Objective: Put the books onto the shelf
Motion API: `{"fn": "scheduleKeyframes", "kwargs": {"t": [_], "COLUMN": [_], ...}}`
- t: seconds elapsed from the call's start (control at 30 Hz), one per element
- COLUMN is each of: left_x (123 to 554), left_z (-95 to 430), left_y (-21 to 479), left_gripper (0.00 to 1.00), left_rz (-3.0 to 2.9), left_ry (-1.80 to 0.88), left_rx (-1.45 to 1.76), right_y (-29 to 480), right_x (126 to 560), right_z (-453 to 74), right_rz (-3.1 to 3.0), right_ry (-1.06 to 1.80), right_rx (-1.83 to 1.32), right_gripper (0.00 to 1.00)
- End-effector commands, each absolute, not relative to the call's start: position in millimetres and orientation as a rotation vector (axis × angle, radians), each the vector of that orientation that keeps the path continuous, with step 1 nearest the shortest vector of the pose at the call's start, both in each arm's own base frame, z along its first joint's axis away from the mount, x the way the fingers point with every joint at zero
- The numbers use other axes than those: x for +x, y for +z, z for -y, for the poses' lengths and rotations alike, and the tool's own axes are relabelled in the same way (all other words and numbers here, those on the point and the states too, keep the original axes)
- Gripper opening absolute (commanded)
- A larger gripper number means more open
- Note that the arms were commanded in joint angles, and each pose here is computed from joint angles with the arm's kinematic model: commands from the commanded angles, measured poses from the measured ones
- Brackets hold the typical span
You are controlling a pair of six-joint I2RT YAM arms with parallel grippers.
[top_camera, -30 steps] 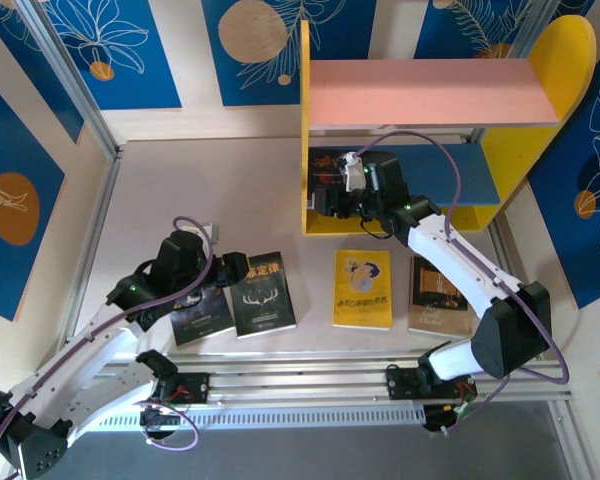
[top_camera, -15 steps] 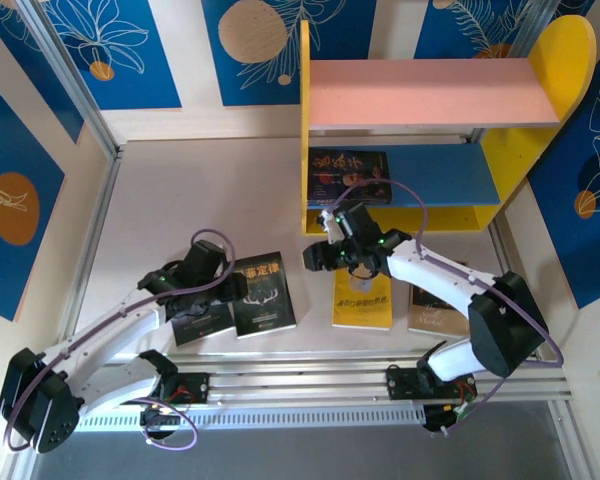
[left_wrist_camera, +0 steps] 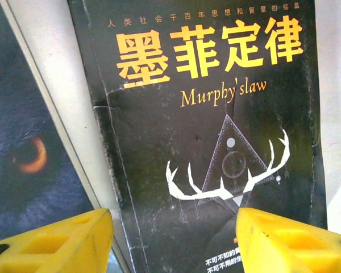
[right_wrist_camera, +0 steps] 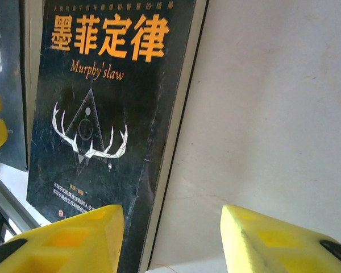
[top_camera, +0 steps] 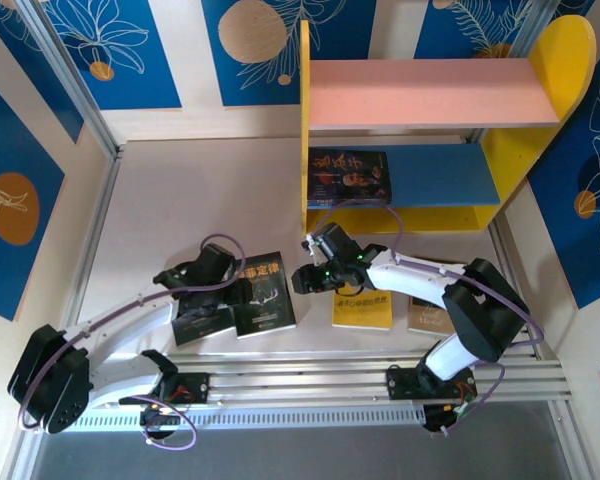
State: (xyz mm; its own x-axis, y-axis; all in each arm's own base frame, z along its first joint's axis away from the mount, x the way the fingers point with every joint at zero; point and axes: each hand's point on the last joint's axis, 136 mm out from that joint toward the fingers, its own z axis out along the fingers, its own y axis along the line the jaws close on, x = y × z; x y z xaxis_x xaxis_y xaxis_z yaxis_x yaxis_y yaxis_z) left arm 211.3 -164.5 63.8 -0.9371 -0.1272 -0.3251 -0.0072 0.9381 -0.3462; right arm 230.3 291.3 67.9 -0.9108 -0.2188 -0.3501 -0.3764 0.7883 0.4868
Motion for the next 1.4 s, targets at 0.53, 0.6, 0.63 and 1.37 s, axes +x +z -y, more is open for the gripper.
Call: {"fn": "scheduleKeyframes", "kwargs": {"t": [0.53,0.6,0.63,1.37], "left_x": [217,219,220,228], "left_z": [175,181,185,188], "left_y": [36,35,35,21], "left_gripper": [0.58,0.58,0.58,0.58], "left_rz": [-2.834,-2.834,-2.834,-2.837], "left_ry": [-0.396,-0.415,-0.432,-0.356], "left_rx": [-0.057,-0.045,-0.039,-0.056], "right_y": [54,52,52,23], "right_x": [228,228,228,222], "right_z": [-290,-288,-287,-287], "right_rz": [-2.740,-2.743,-2.746,-2.820], "right_ry": [0.764,0.754,0.749,0.696], "right_rx": [-0.445,-0.444,-0.442,-0.398], "right_gripper": [0.50,0.50,0.50,0.52]}}
